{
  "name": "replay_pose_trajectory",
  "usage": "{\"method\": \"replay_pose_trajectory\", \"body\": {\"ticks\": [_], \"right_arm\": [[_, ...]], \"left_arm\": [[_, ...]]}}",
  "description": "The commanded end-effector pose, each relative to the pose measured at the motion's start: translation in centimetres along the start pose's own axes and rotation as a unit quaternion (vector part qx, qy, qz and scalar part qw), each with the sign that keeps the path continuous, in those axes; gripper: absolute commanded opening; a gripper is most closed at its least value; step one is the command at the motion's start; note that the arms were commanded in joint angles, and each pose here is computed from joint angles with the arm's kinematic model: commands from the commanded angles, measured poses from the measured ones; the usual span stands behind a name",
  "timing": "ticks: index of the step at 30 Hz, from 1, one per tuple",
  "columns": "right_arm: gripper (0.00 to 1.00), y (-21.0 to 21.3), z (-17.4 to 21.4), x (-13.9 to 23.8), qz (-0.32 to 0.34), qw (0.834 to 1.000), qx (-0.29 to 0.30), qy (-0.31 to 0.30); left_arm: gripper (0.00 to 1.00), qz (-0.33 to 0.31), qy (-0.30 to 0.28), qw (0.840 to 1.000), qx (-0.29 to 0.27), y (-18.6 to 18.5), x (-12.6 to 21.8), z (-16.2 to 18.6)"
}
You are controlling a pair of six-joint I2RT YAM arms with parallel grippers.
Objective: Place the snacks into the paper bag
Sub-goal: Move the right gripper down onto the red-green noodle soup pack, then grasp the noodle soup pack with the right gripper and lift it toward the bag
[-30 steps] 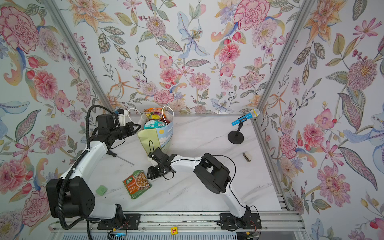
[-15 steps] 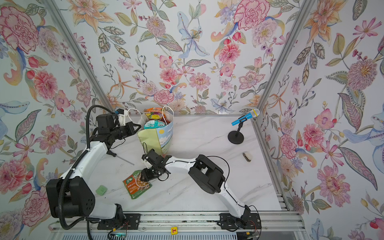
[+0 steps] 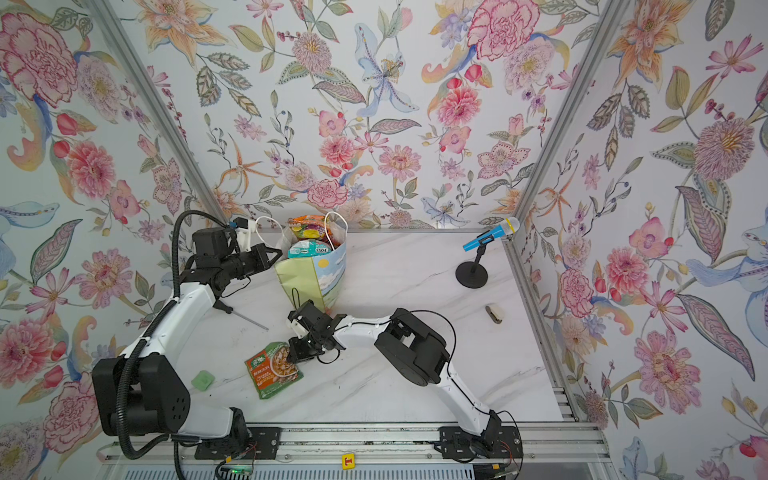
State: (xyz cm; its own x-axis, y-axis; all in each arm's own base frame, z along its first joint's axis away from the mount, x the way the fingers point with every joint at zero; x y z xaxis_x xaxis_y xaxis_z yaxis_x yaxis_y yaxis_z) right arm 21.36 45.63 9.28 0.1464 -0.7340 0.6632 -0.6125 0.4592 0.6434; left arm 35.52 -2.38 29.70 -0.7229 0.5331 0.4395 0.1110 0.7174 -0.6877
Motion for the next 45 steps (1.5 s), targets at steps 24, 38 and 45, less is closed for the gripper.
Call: {"method": "replay_pose_trajectory", "body": {"ticks": [24, 38, 45], "right_arm": [[0.0, 6.5, -2.3, 21.9, 0.1, 0.973, 0.09, -0.185], [0.0, 13.7, -5.8, 33.4, 0.157, 0.906, 0.232, -0.316], [0.0, 14.4, -9.9, 35.7, 0.206, 0.864, 0.289, -0.356]], "left_arm": [[0.0, 0.022, -0.014, 1.0, -0.015, -0.9, 1.0, -0.5], [0.0, 0.021, -0.015, 1.0, -0.012, -0.9, 1.2, -0.3], [0.0, 0.024, -0.016, 1.0, -0.011, -1.1, 1.3, -0.4]]}}
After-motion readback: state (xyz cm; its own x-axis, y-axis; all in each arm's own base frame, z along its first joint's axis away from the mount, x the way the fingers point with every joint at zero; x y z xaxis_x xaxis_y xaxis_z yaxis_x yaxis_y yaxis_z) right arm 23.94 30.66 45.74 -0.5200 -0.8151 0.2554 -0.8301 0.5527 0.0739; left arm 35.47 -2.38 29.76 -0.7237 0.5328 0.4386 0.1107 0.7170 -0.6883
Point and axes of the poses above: each gripper's point midway between its finger pads, its own x axis back along the fingers, its own y axis along the line the jaws close on, z = x × y, the point moved 10 cm from there along x, back along the fingers, and after that the axes turned 9 degrees about x, right-handed, at the moved point
